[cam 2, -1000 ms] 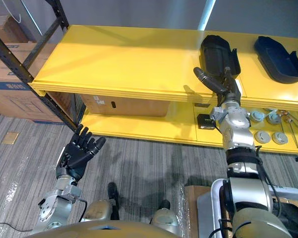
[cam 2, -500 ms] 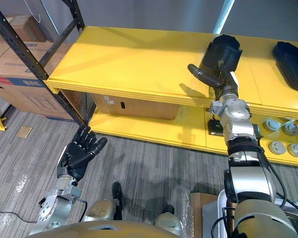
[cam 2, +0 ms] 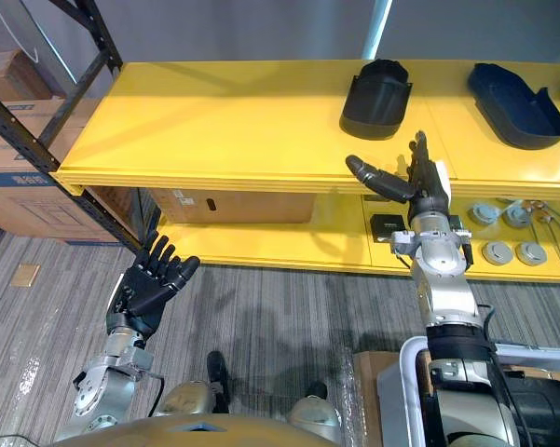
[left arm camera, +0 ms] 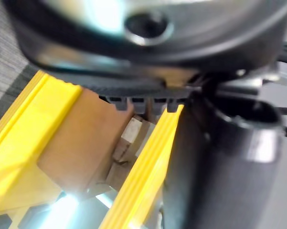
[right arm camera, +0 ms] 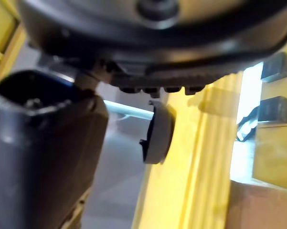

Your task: Walk over and take three plastic housings, then place them on the shelf

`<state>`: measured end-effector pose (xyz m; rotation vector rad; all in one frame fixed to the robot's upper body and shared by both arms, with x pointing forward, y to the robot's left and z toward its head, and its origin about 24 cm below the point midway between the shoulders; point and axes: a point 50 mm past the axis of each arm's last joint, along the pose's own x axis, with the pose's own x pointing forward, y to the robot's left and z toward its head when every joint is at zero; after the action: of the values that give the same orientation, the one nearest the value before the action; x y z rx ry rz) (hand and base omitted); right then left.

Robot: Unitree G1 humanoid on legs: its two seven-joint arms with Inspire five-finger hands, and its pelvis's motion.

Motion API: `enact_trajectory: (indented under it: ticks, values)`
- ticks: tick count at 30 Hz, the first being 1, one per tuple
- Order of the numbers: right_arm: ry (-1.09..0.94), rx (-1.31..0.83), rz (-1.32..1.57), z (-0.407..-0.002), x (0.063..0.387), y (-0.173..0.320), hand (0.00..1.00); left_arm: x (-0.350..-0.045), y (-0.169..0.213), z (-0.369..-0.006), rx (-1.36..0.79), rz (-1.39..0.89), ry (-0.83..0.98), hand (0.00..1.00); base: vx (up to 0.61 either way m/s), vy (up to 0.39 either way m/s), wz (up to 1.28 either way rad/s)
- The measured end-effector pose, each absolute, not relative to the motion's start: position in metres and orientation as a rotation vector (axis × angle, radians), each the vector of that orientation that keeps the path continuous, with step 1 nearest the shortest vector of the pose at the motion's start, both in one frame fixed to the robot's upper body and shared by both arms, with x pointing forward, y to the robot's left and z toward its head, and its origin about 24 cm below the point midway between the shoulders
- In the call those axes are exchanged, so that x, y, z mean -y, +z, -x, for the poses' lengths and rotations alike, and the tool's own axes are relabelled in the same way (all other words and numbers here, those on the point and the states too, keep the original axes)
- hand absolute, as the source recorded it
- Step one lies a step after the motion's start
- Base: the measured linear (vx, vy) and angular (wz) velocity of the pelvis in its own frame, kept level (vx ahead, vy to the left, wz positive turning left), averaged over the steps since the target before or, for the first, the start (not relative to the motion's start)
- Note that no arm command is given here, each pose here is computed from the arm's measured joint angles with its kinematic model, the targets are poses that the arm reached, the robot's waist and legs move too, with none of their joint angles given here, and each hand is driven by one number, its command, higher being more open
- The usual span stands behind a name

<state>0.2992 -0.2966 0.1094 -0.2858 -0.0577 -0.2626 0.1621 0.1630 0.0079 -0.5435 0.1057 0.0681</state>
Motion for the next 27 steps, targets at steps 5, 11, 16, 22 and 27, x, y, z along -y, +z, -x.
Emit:
enact_trajectory:
  ticks: [5, 11, 16, 22, 27]
  values:
    - [-0.134, 0.061, 0.221, -0.299, 0.285, 0.107, 1.0, -0.163, 0.008, -0.162, -0.107, 0.543, 0.073, 1.0, 0.03, -0.006, -0.08]
    - [0.141, 0.073, 0.135, -0.306, 0.234, 0.095, 1.0, -0.163, 0.007, -0.162, -0.111, 0.543, 0.071, 1.0, 0.03, -0.002, 0.12]
    - [0.295, 0.093, 0.08, -0.317, 0.183, 0.093, 1.0, -0.162, 0.006, -0.161, -0.129, 0.544, 0.068, 1.0, -0.03, 0.022, 0.2]
    - [0.272, 0.109, 0.051, -0.342, 0.16, 0.104, 1.0, -0.163, 0.003, -0.158, -0.152, 0.542, 0.109, 1.0, -0.04, 0.044, 0.23]
    - [0.118, 0.078, 0.068, -0.371, 0.171, 0.117, 1.0, -0.163, 0.002, -0.158, -0.155, 0.55, 0.132, 1.0, -0.01, 0.042, 0.16]
